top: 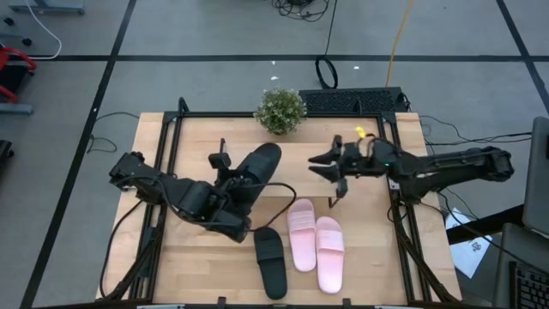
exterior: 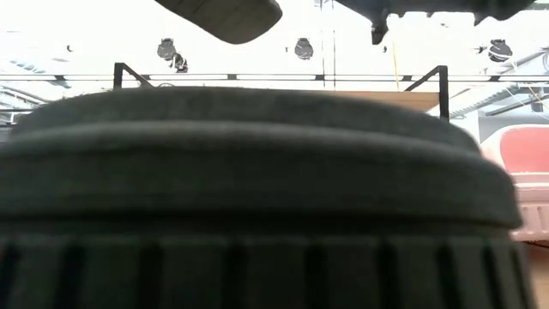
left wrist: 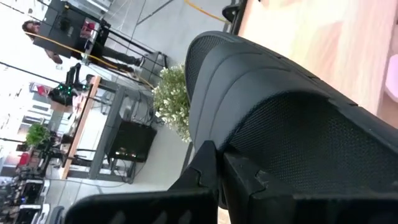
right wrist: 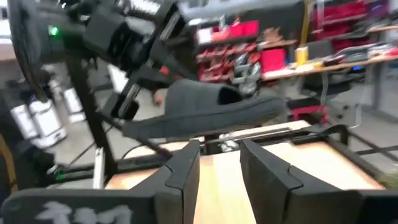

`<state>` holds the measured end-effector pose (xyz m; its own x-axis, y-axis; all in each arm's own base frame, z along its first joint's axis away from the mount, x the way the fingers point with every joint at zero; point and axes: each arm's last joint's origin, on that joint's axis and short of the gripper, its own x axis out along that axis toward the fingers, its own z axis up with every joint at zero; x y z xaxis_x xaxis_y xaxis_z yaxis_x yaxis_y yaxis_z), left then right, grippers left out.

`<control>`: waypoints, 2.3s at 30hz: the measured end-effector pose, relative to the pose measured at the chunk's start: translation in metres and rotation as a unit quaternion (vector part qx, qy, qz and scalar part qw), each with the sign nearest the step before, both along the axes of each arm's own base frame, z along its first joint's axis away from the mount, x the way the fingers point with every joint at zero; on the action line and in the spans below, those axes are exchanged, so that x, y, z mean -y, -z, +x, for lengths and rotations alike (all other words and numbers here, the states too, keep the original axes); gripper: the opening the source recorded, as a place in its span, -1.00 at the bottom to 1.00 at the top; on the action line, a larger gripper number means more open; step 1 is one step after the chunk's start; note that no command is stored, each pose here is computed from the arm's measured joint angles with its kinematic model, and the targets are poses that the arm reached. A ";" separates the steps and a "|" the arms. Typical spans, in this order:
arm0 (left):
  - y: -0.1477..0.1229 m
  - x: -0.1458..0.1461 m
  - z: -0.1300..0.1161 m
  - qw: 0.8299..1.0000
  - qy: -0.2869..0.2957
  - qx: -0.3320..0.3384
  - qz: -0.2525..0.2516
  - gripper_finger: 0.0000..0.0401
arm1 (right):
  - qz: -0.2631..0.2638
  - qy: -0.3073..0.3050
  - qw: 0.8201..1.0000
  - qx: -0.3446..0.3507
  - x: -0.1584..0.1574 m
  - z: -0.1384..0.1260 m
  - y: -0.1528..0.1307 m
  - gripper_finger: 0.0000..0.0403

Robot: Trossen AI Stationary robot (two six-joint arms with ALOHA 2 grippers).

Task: Pick and place slides into the shelf
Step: Put the black slide on the shelf

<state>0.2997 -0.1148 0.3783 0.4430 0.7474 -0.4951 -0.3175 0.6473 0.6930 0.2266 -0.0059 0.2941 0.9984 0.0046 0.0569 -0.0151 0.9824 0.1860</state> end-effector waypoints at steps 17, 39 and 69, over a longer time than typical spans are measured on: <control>-0.002 -0.058 0.016 0.995 -0.093 0.003 0.030 -1.00 | -0.032 0.046 0.998 0.021 -0.002 0.029 -0.034 -0.03; -0.033 -0.077 0.018 0.989 -0.127 0.081 0.007 -1.00 | -0.196 0.177 0.963 -0.059 -0.002 0.119 -0.063 0.13; -0.039 -0.081 0.030 0.988 -0.110 0.103 0.019 -1.00 | -0.202 0.217 0.954 -0.053 -0.001 0.118 -0.070 0.12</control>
<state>0.3293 -0.0338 0.4172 0.3574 0.8526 -0.3813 -0.5844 0.5226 0.6208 0.3446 -0.0044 0.3637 0.9114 -0.4099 0.0371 0.4068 0.8836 -0.2320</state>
